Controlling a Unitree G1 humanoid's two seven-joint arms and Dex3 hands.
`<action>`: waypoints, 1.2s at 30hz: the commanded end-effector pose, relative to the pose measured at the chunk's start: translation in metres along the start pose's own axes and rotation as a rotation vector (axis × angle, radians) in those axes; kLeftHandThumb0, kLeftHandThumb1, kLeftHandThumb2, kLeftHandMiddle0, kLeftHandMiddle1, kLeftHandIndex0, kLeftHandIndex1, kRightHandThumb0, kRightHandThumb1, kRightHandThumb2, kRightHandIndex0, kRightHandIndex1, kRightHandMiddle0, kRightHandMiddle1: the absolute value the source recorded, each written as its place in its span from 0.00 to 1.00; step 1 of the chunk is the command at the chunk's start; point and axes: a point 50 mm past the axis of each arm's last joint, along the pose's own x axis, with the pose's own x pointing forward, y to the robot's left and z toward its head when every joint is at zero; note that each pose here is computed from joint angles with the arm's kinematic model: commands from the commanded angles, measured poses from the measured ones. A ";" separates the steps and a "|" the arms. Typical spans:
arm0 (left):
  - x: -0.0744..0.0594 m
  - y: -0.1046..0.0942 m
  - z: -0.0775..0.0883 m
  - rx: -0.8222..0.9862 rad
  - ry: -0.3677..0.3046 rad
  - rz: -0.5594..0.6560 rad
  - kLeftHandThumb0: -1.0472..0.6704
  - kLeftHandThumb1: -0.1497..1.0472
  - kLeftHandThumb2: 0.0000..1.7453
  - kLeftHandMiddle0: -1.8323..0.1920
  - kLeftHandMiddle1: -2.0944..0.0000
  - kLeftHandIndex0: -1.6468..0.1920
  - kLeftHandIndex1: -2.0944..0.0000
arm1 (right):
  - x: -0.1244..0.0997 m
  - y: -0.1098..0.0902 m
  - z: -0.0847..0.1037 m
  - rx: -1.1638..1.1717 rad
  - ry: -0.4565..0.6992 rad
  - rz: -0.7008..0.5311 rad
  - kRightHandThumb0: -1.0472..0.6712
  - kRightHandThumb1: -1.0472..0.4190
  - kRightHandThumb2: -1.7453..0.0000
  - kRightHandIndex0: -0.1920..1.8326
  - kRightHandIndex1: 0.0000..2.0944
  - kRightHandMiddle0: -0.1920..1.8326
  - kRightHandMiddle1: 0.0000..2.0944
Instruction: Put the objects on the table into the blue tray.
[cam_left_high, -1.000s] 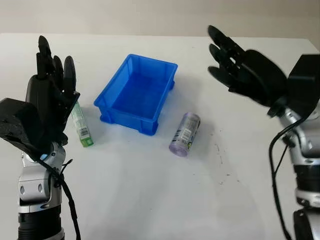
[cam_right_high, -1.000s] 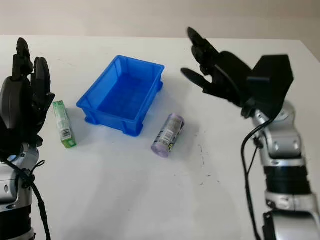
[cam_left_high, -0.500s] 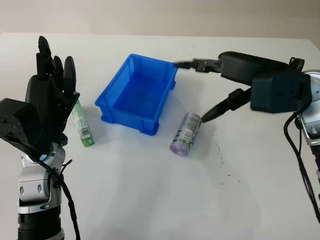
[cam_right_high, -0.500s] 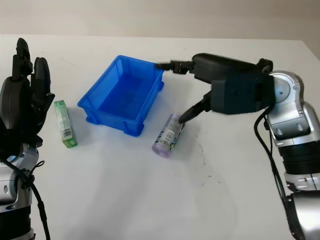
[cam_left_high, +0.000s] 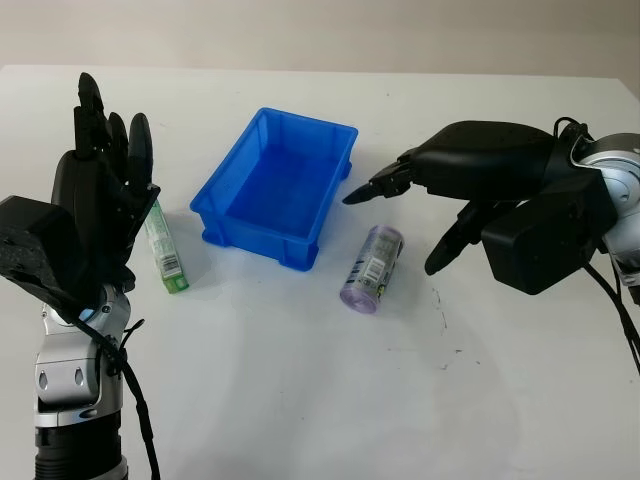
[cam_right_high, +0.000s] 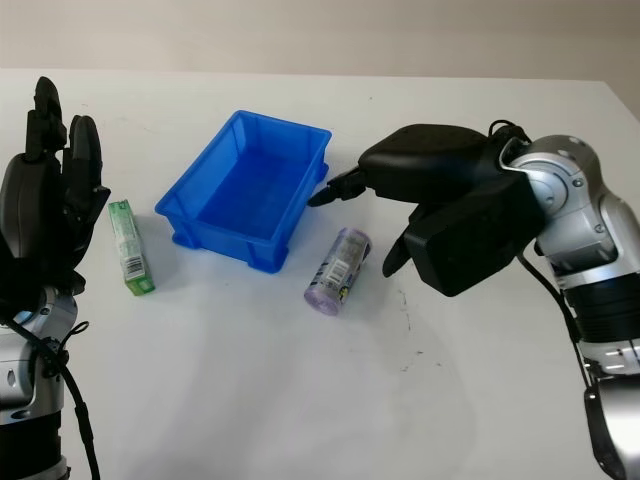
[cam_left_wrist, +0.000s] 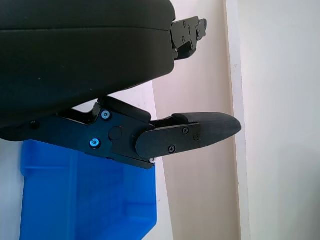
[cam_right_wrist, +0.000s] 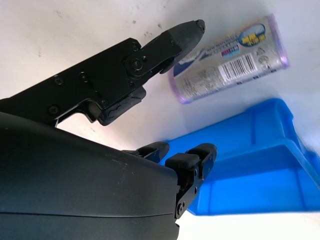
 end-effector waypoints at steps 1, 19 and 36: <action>0.002 0.002 0.003 0.011 -0.014 -0.001 0.19 1.00 0.31 0.97 0.97 1.00 0.98 | -0.004 -0.006 0.000 -0.034 0.006 0.011 0.26 0.20 0.97 0.29 0.08 0.31 0.05; 0.002 0.002 0.004 0.008 -0.020 -0.006 0.19 1.00 0.30 0.98 0.97 1.00 0.98 | 0.015 0.036 0.003 -0.030 -0.128 0.006 0.32 0.17 0.97 0.32 0.07 0.33 0.06; 0.002 0.001 0.004 0.002 -0.012 -0.010 0.19 1.00 0.30 0.98 0.97 1.00 0.99 | 0.021 0.071 0.004 -0.003 -0.264 0.001 0.34 0.13 0.97 0.23 0.35 0.17 0.44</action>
